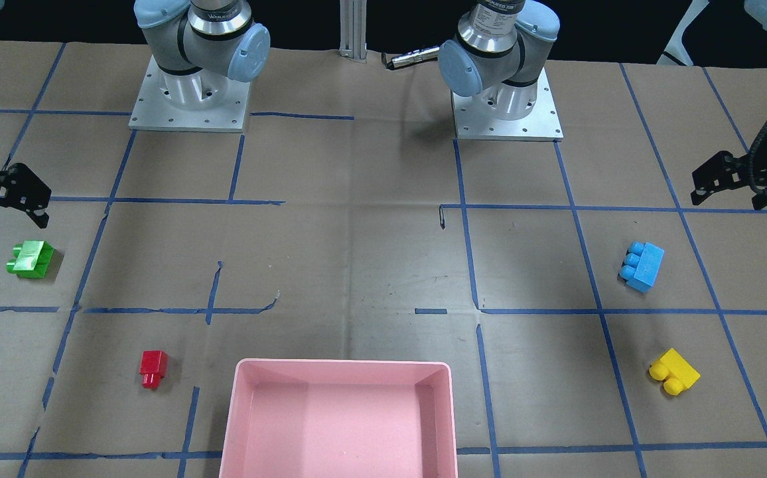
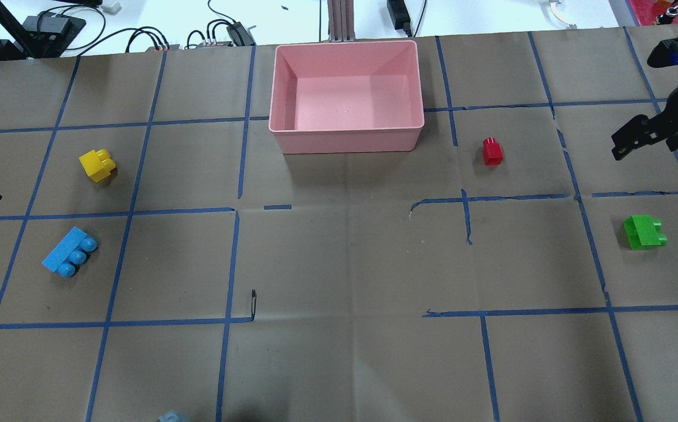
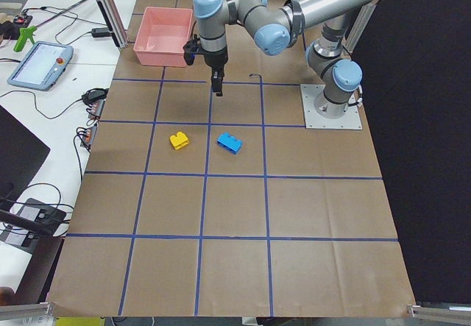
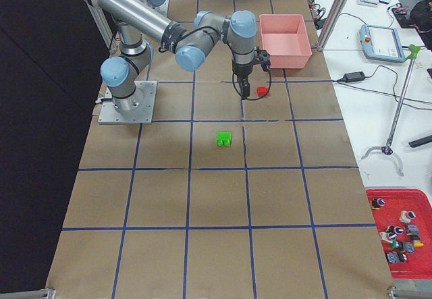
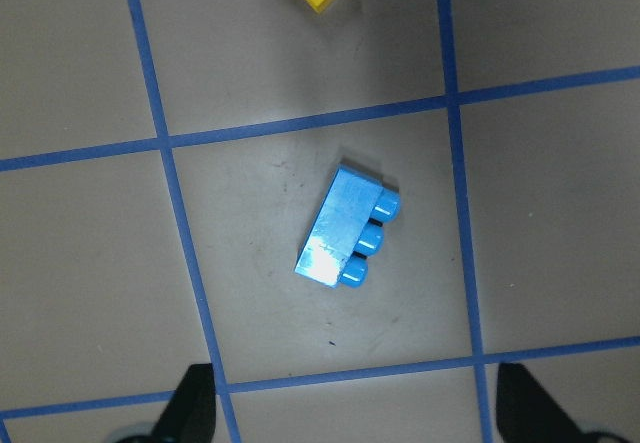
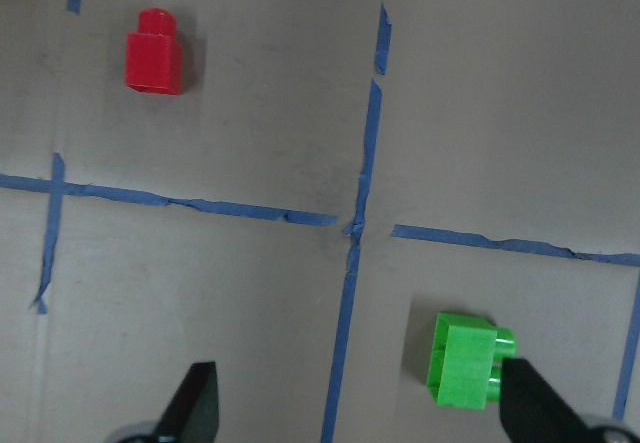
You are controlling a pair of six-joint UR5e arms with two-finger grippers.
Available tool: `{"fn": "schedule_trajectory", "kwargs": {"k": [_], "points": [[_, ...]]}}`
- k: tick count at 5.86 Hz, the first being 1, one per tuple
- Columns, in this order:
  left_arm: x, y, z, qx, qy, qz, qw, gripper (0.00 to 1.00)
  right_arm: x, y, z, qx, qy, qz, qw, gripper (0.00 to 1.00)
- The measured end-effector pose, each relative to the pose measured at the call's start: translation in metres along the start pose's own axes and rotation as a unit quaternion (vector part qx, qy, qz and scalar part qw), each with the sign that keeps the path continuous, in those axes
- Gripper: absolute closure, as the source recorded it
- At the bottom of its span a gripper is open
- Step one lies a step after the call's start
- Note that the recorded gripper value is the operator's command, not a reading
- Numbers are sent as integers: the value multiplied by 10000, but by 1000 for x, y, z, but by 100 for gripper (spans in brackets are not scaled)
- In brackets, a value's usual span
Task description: Put all blocks into box
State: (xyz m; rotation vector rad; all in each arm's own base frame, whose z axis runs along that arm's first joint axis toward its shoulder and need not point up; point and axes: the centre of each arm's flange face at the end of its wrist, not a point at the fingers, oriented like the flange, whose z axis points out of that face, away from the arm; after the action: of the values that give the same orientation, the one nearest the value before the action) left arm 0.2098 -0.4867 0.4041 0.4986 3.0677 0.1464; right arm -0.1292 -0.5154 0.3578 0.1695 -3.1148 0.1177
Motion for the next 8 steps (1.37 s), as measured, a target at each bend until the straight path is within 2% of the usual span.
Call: {"fn": "schedule_trajectory", "kwargs": {"k": [1, 3, 4, 5, 8], "points": [[0, -3, 8, 21, 100, 743, 9972, 0, 29, 9, 22, -121, -71, 233, 9996, 0], [15, -12, 25, 275, 399, 1982, 9790, 0, 59, 17, 75, -175, -83, 476, 9987, 1], [22, -13, 44, 345, 606, 2231, 9723, 0, 61, 28, 100, -176, -69, 560, 9983, 1], [23, -17, 71, 372, 661, 2314, 9699, 0, 68, 41, 114, -221, -101, 690, 9973, 1], [4, -37, 163, 555, 165, 2246, 9727, 0, 75, 57, 134, -240, -95, 820, 9963, 1]]}}
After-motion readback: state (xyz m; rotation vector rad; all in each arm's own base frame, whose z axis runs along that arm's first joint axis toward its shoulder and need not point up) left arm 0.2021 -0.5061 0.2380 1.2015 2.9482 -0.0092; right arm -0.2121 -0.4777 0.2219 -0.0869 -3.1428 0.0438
